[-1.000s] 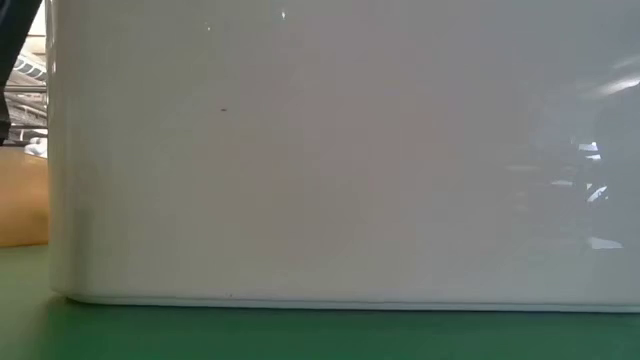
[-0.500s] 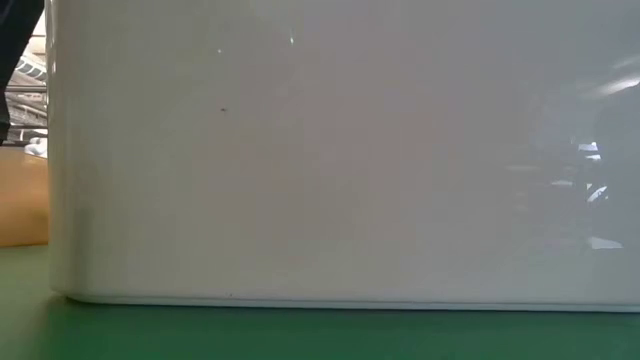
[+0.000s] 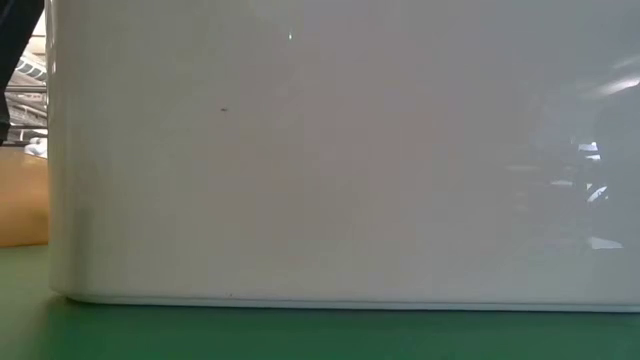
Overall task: Sort produce into baskets
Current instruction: Put the eggplant into the left white bin
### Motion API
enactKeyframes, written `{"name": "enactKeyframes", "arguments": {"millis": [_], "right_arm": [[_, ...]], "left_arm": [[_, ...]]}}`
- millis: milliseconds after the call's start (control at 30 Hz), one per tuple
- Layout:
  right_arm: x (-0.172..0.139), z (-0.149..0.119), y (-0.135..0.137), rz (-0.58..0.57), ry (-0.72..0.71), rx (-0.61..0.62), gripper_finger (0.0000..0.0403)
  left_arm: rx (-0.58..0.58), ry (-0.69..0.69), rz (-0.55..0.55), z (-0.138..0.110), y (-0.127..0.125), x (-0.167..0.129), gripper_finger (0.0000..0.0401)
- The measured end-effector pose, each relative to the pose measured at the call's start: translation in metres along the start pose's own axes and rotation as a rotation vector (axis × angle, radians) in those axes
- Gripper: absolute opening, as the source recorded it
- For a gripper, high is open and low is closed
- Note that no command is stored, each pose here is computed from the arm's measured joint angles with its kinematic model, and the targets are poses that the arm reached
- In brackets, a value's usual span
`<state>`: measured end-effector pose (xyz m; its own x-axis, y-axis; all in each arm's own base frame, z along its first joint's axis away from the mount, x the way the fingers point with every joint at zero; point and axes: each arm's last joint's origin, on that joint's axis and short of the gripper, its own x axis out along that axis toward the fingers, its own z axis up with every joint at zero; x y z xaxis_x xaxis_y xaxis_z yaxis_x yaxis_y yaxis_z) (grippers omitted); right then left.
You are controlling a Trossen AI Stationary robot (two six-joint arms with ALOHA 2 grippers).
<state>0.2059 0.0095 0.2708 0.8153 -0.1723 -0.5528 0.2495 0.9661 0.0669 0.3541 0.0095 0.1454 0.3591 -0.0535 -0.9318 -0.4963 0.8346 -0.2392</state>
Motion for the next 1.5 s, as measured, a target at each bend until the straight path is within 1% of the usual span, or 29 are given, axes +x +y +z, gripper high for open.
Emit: {"name": "enactKeyframes", "arguments": {"millis": [133, 233, 300, 400, 533, 633, 767, 867, 1067, 1200, 1267, 1333, 1433, 1500], "right_arm": [[0.000, 0.000, 0.000, 0.000, 0.000, 0.000, 0.0118], [0.000, 0.000, 0.000, 0.000, 0.001, 0.000, 0.0118], [0.000, 0.000, 0.000, 0.000, 0.001, -0.001, 0.0118], [0.000, 0.000, 0.000, 0.000, 0.001, 0.000, 0.0118], [0.000, 0.000, 0.000, 0.000, 0.001, 0.000, 0.0118], [0.000, 0.000, 0.000, 0.000, 0.001, 0.001, 0.0118], [0.000, 0.000, 0.000, 0.000, 0.002, 0.008, 0.0118], [0.000, 0.000, 0.000, 0.000, 0.002, 0.027, 0.0118], [0.000, 0.000, 0.000, 0.002, 0.003, 0.008, 0.0118], [0.000, 0.000, 0.000, 0.002, 0.003, -0.004, 0.0118], [0.000, 0.000, 0.000, 0.003, 0.003, -0.004, 0.0118], [0.000, 0.000, 0.000, 0.008, 0.006, -0.004, 0.0118], [0.000, -0.002, 0.000, 0.005, 0.022, 0.000, 0.0118], [0.000, -0.002, 0.000, 0.003, 0.027, 0.000, 0.0118]], "left_arm": [[0.043, 0.022, -0.011, 0.001, -0.002, -0.002, 0.0190], [0.069, 0.033, -0.007, 0.006, -0.006, -0.009, 0.0174], [0.090, 0.046, -0.001, 0.010, -0.009, -0.016, 0.0173], [0.137, 0.045, -0.014, 0.018, -0.021, -0.029, 0.0184], [0.207, 0.018, -0.053, 0.021, -0.046, -0.044, 0.0193], [0.257, -0.022, -0.097, 0.021, -0.069, -0.056, 0.0194], [0.332, -0.041, -0.143, 0.008, -0.100, -0.066, 0.0195], [0.382, -0.062, -0.145, -0.006, -0.121, -0.070, 0.0195], [0.382, -0.089, -0.179, -0.034, -0.151, -0.073, 0.0196], [0.384, -0.181, -0.262, -0.043, -0.173, -0.078, 0.0196], [0.376, -0.217, -0.301, -0.044, -0.180, -0.080, 0.0196], [0.368, -0.244, -0.315, -0.045, -0.183, -0.081, 0.0196], [0.363, -0.272, -0.313, -0.045, -0.186, -0.078, 0.0196], [0.380, -0.278, -0.294, -0.045, -0.187, -0.072, 0.0196]]}}
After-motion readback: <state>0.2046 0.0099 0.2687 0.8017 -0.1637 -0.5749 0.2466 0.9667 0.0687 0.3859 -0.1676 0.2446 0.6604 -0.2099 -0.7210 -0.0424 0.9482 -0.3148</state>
